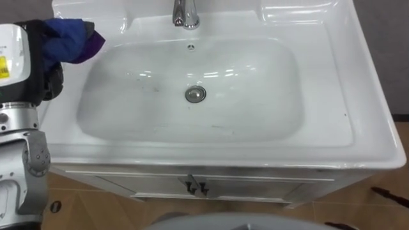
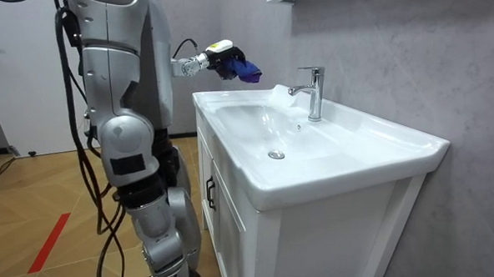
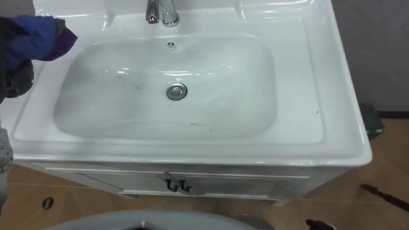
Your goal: Wipe basin
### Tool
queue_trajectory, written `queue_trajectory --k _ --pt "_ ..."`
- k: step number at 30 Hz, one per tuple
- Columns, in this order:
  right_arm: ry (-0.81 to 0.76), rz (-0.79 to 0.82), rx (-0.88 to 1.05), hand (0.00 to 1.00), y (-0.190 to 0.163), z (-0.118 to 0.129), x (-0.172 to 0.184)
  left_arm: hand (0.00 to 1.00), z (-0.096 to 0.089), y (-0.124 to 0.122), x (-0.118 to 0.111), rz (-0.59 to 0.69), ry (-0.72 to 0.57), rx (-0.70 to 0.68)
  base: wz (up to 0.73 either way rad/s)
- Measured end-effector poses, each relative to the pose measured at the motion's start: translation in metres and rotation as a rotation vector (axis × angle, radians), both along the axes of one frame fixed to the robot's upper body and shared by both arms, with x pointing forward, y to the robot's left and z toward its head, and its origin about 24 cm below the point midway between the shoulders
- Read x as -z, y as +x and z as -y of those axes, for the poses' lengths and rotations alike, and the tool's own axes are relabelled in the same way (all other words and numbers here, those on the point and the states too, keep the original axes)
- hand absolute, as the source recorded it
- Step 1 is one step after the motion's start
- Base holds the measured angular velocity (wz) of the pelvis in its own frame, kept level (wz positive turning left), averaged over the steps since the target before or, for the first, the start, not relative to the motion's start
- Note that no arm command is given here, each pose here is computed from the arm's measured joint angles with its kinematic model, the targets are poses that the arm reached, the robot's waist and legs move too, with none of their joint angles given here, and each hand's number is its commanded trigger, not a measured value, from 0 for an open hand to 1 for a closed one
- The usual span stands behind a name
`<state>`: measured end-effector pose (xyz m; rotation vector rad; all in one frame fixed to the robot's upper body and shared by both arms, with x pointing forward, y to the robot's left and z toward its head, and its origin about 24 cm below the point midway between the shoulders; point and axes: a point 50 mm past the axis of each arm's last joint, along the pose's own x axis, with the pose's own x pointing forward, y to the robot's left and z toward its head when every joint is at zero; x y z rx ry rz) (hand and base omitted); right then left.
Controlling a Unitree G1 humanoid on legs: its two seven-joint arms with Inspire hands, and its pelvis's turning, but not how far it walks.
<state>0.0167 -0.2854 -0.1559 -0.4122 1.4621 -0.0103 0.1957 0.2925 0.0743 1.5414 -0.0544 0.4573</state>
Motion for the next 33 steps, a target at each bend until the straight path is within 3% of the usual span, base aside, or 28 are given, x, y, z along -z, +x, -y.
queue_trajectory --k 21,29,33 --pt "-0.011 -0.039 -0.002 0.0 -0.006 0.0 0.001 1.0 0.01 -0.002 0.035 -0.212 -0.104 -0.081 -0.02" --pt "-0.027 -0.058 0.009 0.0 -0.008 0.0 0.001 1.0 0.005 -0.008 0.051 -0.282 -0.133 -0.148 -0.08" --pt "-0.034 -0.046 0.004 0.0 -0.007 0.0 0.0 1.0 -0.002 -0.016 0.07 -0.364 -0.148 -0.202 -0.05"
